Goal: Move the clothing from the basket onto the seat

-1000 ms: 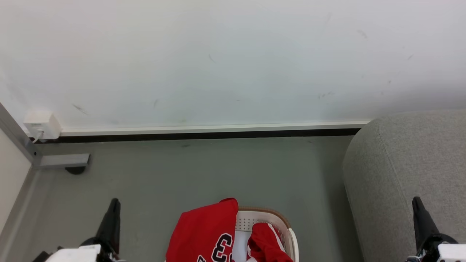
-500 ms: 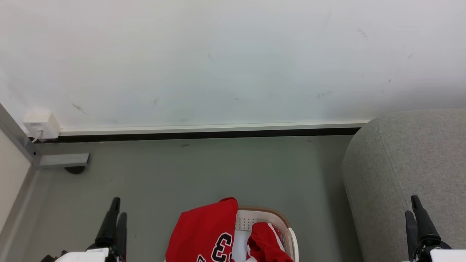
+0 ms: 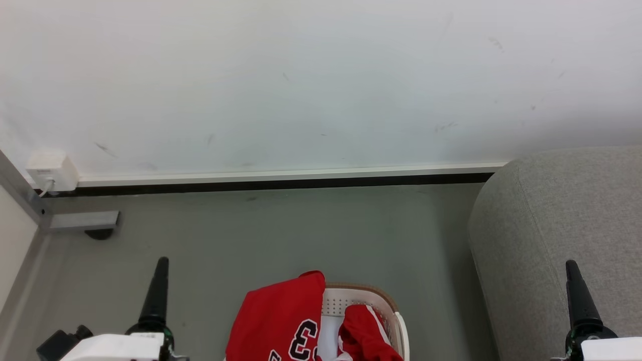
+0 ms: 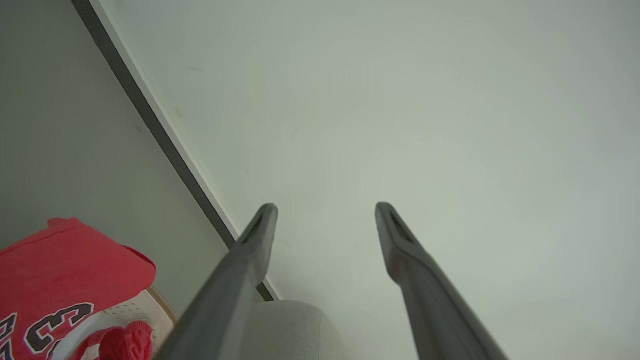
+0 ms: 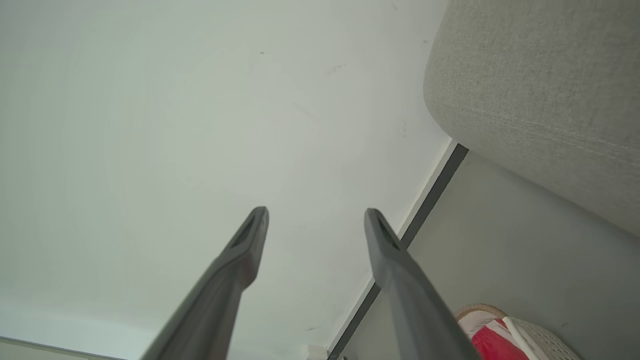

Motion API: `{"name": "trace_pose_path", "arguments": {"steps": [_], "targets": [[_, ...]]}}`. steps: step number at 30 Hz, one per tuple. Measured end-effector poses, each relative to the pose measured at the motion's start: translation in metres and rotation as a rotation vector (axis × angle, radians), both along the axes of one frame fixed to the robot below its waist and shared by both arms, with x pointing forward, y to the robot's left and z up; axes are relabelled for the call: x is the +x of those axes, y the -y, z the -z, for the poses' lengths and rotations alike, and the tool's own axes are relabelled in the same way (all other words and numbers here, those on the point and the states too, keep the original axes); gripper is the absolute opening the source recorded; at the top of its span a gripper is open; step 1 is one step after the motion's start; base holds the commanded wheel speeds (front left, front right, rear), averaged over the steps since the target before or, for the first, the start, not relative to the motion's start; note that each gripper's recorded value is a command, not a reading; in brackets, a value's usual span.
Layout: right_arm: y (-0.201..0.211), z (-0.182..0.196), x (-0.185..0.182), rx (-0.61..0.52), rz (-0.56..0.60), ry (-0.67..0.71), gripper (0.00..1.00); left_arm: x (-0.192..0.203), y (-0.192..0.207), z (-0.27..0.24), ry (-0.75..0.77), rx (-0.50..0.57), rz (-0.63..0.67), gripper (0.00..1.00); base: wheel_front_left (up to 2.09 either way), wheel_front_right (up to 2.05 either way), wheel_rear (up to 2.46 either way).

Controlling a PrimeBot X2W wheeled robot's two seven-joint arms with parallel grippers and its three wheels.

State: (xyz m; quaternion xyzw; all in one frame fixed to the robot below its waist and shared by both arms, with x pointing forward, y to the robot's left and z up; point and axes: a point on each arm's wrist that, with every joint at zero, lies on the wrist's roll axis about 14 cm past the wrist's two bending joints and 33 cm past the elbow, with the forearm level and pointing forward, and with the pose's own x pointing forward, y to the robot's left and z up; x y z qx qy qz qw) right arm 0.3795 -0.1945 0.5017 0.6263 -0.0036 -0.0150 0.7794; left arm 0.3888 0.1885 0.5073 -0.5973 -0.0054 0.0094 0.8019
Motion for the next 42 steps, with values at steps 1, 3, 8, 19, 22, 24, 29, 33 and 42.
{"name": "trace_pose_path", "arguments": {"steps": [1, 3, 8, 19, 22, 24, 29, 33, 42], "targets": [[0.001, 0.0, 0.0, -0.019, 0.002, 0.0, 1.0, 0.0, 0.0, -0.001, 0.004, 0.017, -0.004, 1.0, 0.0, 0.0, 0.0], [0.001, -0.001, 0.0, -0.059, 0.002, 0.002, 1.0, 0.001, -0.001, -0.003, 0.01, 0.058, -0.006, 1.0, 0.0, 0.0, 0.0], [-0.003, -0.004, 0.001, -0.146, -0.013, 0.014, 1.0, 0.003, -0.001, -0.008, 0.026, 0.159, -0.01, 1.0, 0.0, 0.0, 0.0], [-0.006, -0.009, 0.001, -0.391, -0.032, 0.033, 1.0, 0.004, 0.0, -0.017, 0.047, 0.407, -0.021, 1.0, 0.0, 0.0, 0.0], [-0.008, -0.01, 0.001, -0.468, -0.04, 0.039, 1.0, 0.005, 0.001, -0.016, 0.04, 0.476, -0.023, 1.0, 0.0, 0.0, 0.0], [-0.009, -0.011, 0.002, -0.52, -0.045, 0.045, 1.0, 0.005, 0.001, -0.016, 0.037, 0.514, -0.027, 1.0, 0.0, 0.0, 0.0], [-0.013, -0.009, 0.001, -0.637, -0.064, 0.048, 1.0, 0.005, 0.003, -0.016, 0.032, 0.614, -0.028, 1.0, 0.0, 0.0, 0.0], [-0.014, -0.007, 0.0, -0.714, -0.069, 0.047, 1.0, 0.004, 0.005, -0.017, 0.037, 0.684, -0.027, 1.0, 0.0, 0.0, 0.0], [-0.014, -0.005, -0.002, -0.842, -0.068, 0.051, 1.0, 0.004, 0.009, -0.017, 0.045, 0.813, -0.026, 1.0, 0.0, 0.0, 0.0]]}}
